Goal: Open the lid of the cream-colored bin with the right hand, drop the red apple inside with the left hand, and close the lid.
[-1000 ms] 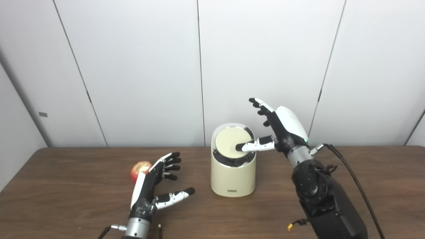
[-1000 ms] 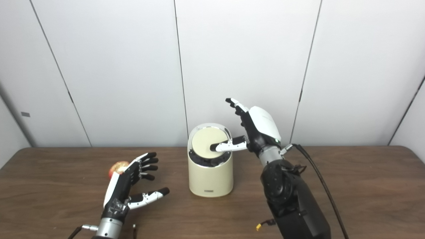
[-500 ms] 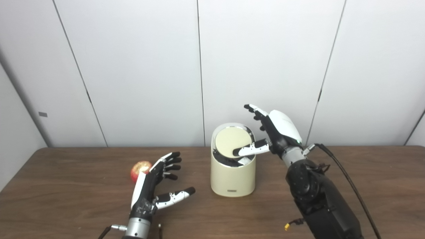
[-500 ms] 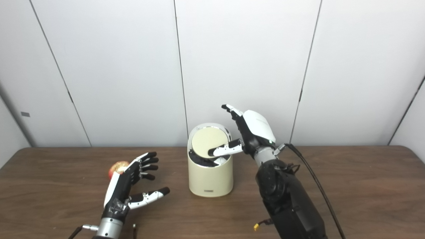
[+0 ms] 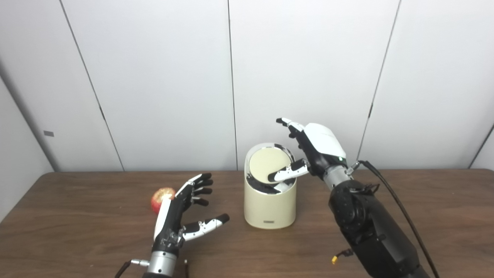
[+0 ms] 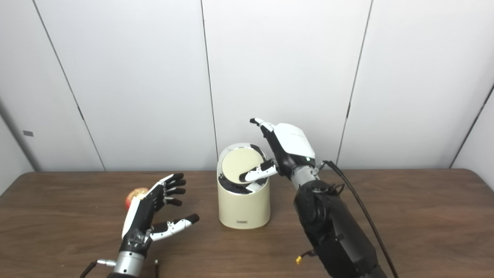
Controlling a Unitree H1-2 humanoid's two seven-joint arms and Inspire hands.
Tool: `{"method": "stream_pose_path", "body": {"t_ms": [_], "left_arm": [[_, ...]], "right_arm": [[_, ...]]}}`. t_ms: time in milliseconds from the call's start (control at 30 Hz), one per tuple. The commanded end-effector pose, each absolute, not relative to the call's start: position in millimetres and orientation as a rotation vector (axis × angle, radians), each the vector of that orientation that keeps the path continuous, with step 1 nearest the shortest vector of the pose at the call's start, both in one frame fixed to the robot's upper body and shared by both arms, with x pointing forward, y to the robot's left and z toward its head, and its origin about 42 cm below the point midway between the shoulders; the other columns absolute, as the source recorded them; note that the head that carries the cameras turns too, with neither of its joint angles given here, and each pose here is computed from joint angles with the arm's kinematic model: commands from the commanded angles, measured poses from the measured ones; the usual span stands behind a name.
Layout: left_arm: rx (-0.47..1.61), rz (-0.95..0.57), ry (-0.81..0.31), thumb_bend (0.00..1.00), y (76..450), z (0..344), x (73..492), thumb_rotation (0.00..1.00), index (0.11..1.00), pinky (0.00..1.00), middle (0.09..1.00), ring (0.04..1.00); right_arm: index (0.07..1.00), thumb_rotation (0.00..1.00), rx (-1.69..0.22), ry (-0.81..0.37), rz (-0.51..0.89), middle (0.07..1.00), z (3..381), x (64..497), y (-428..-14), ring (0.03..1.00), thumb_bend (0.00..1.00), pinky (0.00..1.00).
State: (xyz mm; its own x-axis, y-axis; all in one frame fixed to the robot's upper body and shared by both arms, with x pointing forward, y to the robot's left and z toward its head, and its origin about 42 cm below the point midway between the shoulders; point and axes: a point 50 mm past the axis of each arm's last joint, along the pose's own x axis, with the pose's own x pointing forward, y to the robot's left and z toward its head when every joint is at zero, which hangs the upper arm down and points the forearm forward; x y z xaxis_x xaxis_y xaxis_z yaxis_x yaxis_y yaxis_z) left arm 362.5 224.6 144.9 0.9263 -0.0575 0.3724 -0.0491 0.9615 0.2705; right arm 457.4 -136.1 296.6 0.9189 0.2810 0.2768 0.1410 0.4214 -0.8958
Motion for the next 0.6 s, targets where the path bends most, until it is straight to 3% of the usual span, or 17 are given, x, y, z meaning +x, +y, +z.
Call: {"method": "stream_pose_path", "body": {"t_ms": [0, 367, 500, 567], "left_arm": [[0.282, 0.003, -0.464, 0.75, 221.6, 166.1, 368.6, 0.08, 0.822, 0.60, 0.782, 0.727], [0.278, 0.009, -0.457, 0.76, 222.9, 168.1, 367.0, 0.09, 0.821, 0.61, 0.779, 0.726], [0.280, 0.009, -0.453, 0.76, 223.6, 168.4, 366.3, 0.10, 0.822, 0.61, 0.779, 0.727], [0.281, 0.008, -0.451, 0.76, 224.2, 168.0, 366.4, 0.09, 0.823, 0.62, 0.782, 0.732]], "right_arm": [[0.894, 0.26, -1.231, -0.452, 0.059, 0.907, 317.2, 461.1, -135.5, 0.802, 0.89, 0.64], [0.865, 0.15, -1.411, -0.400, 0.075, 0.900, 317.4, 456.0, -131.3, 0.790, 0.95, 0.63], [0.867, 0.16, -1.397, -0.393, 0.079, 0.897, 318.3, 454.0, -130.4, 0.788, 0.93, 0.63], [0.868, 0.22, -1.354, -0.414, 0.071, 0.892, 320.7, 451.9, -130.0, 0.783, 0.90, 0.63]]}}
